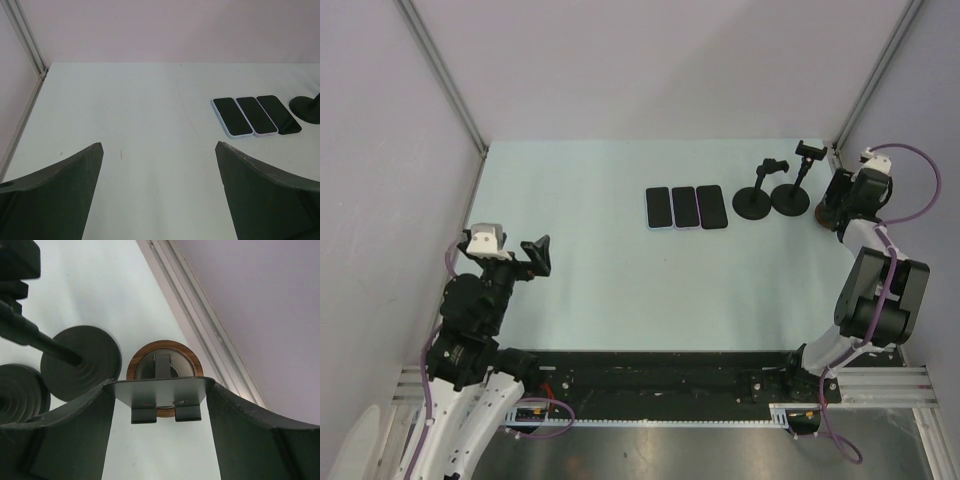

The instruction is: Remove the phone from the phone stand

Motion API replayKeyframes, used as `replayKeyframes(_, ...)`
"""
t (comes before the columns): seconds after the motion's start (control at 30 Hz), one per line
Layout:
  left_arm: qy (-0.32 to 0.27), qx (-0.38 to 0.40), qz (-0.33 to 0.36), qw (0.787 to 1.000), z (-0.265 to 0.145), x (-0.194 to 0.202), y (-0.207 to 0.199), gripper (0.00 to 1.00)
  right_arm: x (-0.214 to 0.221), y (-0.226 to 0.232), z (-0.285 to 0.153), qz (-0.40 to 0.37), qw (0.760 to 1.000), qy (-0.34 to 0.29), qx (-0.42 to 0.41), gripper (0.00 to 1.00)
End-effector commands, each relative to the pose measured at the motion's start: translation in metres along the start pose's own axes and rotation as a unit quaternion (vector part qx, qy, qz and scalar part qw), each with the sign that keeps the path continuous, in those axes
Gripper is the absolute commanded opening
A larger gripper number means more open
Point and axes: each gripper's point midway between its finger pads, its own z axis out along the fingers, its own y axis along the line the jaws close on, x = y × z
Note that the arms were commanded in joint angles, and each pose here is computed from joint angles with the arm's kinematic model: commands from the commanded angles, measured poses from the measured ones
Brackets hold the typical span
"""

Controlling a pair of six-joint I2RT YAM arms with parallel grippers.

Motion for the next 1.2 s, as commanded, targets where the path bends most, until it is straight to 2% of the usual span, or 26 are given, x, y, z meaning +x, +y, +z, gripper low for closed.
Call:
replayKeyframes(0.0, -0.002, -0.016, 0.016, 1.0, 0.006, 0.001, 0.007, 1.0, -0.069, 0.017, 0.019, -0.054, 0.992, -0.086, -0.071, 0.18)
replayKeyframes(0.2, 0.011, -0.017, 0.019, 1.0, 0.014, 0.009, 0.009, 1.0, -0.058, 0.012, 0.05, -0.079, 0.991, -0.055, -0.098, 0.16)
replayKeyframes(0.5, 0.028, -0.013, 0.024, 0.999, 0.023, 0.017, 0.01, 1.0, -0.045, 0.019, 0.084, -0.078, 0.986, -0.033, -0.142, 0.22)
replayKeyframes(0.83, 0.028, -0.012, 0.024, 0.999, 0.025, 0.019, 0.012, 1.0, -0.038, 0.04, 0.088, -0.069, 0.979, -0.02, -0.188, 0.28)
replayKeyframes(0.93, 0.027, -0.007, 0.024, 0.999, 0.025, 0.018, 0.01, 1.0, -0.037, 0.042, 0.087, -0.071, 0.979, -0.018, -0.19, 0.48)
replayKeyframes(0.97, 0.026, -0.006, 0.025, 0.999, 0.025, 0.018, 0.01, 1.0, -0.036, 0.042, 0.086, -0.071, 0.979, -0.017, -0.189, 0.65)
replayKeyframes(1.07, 0.021, -0.007, 0.026, 0.999, 0.023, 0.016, 0.01, 1.0, -0.036, 0.037, 0.084, -0.075, 0.981, -0.01, -0.179, 0.89)
replayKeyframes(1.17, 0.013, -0.011, 0.025, 1.0, 0.02, 0.013, 0.011, 1.0, -0.048, 0.035, 0.074, -0.079, 0.982, -0.017, -0.173, 0.99)
